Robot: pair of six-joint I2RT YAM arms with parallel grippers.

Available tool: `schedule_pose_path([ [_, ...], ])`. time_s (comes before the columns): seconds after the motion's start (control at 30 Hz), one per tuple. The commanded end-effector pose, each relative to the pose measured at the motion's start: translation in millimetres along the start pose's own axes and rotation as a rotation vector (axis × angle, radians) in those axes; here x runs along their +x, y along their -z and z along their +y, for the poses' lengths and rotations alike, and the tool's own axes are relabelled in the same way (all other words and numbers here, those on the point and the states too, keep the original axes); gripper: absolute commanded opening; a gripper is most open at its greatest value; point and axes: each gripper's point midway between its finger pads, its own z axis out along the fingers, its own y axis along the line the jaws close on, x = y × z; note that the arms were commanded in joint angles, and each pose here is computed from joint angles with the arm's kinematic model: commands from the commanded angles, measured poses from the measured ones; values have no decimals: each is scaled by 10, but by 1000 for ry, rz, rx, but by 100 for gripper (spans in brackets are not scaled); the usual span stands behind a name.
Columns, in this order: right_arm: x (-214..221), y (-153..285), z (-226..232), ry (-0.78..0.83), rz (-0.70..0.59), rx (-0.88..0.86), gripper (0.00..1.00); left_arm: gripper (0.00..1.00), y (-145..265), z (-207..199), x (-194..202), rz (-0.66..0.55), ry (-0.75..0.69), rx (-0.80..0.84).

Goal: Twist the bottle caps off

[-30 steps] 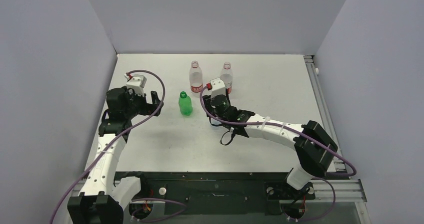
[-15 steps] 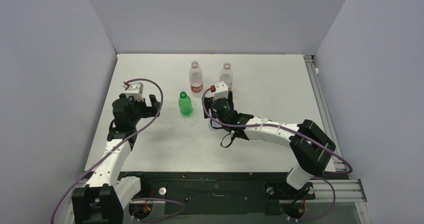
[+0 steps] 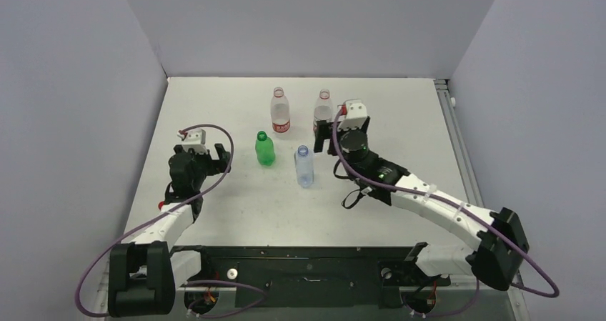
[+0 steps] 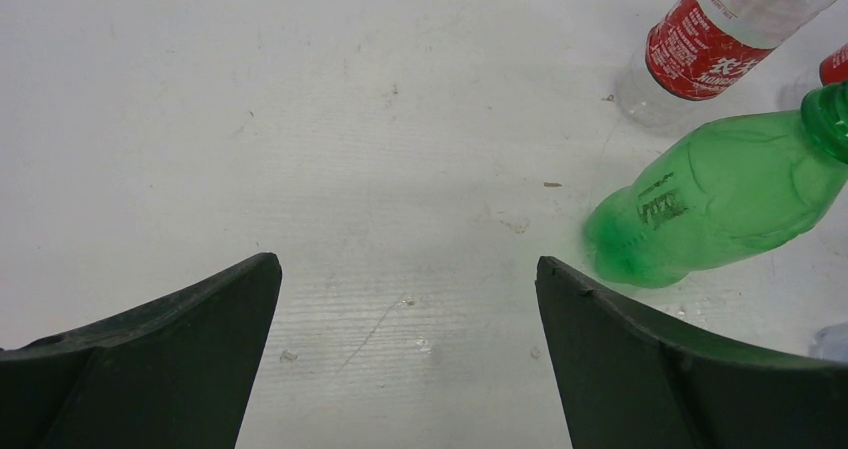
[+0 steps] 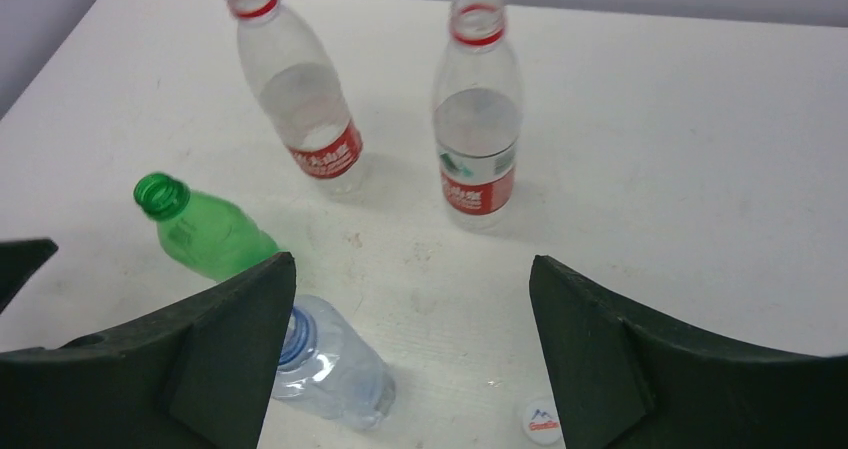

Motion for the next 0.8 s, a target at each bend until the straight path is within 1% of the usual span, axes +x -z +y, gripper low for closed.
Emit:
schedule_pose_path([
  [0.0,-284,226,-605,-54,-74,137,82,97,-59,40,-223,-140,-10,-11],
  [0.07,-366,296,-992,-101,-114,241,82,97,-79,57,-191,-154,-18,-13],
  [0.17,-436,474,-1745,-168,-210,512,83,97,-120,63,-105,-155,-14,-8],
  [0.2,-395,580,-2041,-184,-254,627,84,97,-150,62,-104,-166,-14,-4],
  [0.23,-371,654,-2203,-165,-272,700,84,97,-155,66,-77,-167,-17,-3],
  [0.27,-289,782,-2476,-161,-294,834,86,97,-176,73,-86,-182,-36,-2],
  [0.3,-243,828,-2610,-160,-291,891,87,97,-178,81,-73,-187,-41,-4],
  [0.33,-124,883,-2855,-159,-253,989,87,97,-193,115,-82,-192,-42,-21],
  [0.37,1,883,-2968,-143,-201,1039,87,97,-199,139,-80,-192,-41,-33],
  [0.4,61,945,-3136,-165,-198,1099,87,97,-205,166,-106,-211,-51,-46],
  [0.47,241,986,-3291,-171,-193,1129,87,97,-172,197,-20,-228,-50,-58],
  [0.57,463,929,-3378,-200,-217,1079,87,97,-135,209,43,-262,-52,-60],
  [0.63,552,806,-3383,-185,-200,1030,87,97,-145,218,10,-300,-50,-62],
  [0.67,584,775,-3386,-160,-184,1020,87,97,-181,229,17,-289,-47,-66],
  [0.7,633,711,-3385,-153,-184,1001,87,97,-207,248,108,-239,-41,-75],
  [0.73,652,692,-3388,-141,-182,993,87,97,-254,258,49,-240,-36,-82],
  [0.77,695,655,-3395,-145,-195,980,87,97,-282,270,100,-214,-32,-87],
])
